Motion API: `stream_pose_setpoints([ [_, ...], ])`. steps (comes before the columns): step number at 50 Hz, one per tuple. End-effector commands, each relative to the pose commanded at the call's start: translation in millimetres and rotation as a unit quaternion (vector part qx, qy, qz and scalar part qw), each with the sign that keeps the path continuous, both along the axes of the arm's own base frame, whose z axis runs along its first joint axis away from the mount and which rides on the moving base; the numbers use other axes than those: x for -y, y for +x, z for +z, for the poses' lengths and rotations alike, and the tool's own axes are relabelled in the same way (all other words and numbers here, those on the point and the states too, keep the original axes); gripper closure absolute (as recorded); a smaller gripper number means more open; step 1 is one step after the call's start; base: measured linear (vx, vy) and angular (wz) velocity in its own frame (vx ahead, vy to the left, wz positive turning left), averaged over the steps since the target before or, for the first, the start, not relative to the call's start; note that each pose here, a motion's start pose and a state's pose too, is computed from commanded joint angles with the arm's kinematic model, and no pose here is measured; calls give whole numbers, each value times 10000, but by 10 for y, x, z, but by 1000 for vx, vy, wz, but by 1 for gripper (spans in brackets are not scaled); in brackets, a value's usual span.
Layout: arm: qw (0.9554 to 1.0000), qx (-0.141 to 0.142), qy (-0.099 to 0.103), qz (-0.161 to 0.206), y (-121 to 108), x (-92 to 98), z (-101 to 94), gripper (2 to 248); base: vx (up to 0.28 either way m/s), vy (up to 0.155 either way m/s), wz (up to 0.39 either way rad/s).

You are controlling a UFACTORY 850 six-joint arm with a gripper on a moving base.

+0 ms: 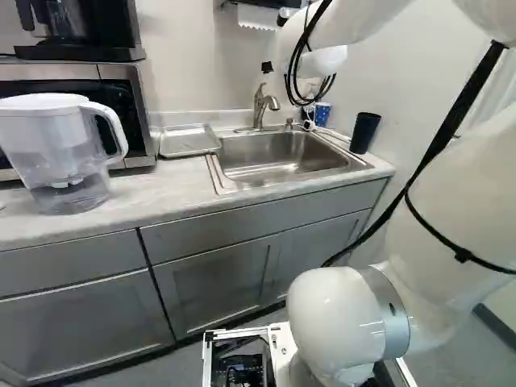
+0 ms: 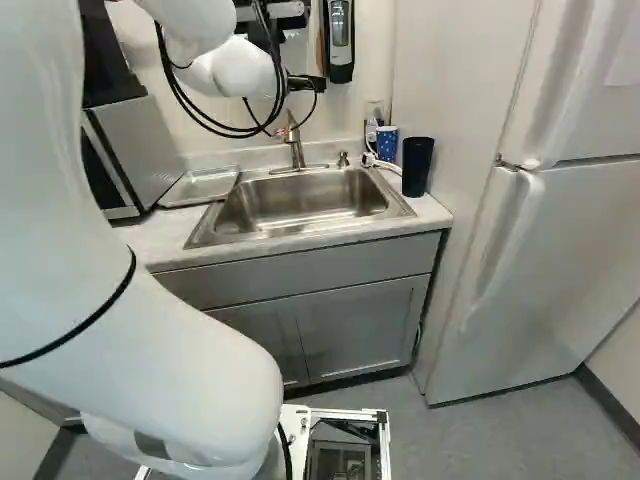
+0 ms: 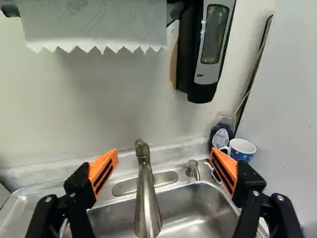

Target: Rinse the cup and place it in the tray

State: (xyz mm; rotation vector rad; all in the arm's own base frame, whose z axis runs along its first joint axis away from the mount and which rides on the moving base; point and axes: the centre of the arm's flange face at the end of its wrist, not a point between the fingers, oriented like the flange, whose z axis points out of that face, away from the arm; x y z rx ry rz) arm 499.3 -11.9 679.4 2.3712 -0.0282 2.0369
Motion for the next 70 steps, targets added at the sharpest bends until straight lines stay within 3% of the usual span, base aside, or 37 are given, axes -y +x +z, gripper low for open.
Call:
stream_pose_setpoints([
  [32, 9983, -584, 13, 9, 569, 3, -100, 3, 0, 0, 0],
  [70, 9908, -1349, 39, -52, 1058, 89, -258, 3, 0, 0, 0],
])
